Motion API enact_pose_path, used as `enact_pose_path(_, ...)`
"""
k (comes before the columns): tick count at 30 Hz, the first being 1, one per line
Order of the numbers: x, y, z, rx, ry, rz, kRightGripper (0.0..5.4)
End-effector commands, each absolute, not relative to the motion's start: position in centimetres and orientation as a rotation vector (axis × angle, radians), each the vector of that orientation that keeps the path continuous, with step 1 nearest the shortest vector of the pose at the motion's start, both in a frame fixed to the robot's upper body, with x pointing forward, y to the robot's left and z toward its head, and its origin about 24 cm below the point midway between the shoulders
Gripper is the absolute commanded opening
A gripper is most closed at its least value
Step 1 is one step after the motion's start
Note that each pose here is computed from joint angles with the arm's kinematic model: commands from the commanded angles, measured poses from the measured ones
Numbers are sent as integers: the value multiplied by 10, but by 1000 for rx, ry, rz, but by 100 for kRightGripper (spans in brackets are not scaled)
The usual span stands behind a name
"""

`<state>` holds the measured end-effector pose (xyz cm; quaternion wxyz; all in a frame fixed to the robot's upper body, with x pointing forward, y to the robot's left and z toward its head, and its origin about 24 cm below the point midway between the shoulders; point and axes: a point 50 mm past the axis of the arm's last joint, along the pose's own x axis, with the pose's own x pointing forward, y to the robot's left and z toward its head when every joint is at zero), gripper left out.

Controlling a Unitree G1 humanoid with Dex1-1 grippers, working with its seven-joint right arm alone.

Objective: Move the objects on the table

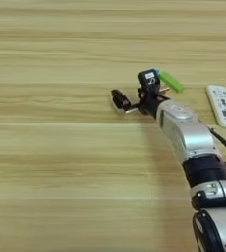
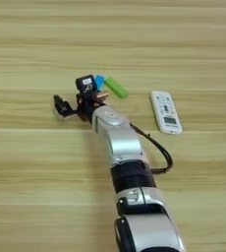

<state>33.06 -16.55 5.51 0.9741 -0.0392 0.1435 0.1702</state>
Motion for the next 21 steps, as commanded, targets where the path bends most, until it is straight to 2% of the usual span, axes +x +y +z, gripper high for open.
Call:
enact_pose_path(1, 342, -171, 92, -107, 140, 320, 537)
enact_pose_path(11, 338, -197, 100, -87, 98, 189, 537)
enact_pose_path(21, 330, -210, 93, -97, 136, 119, 537)
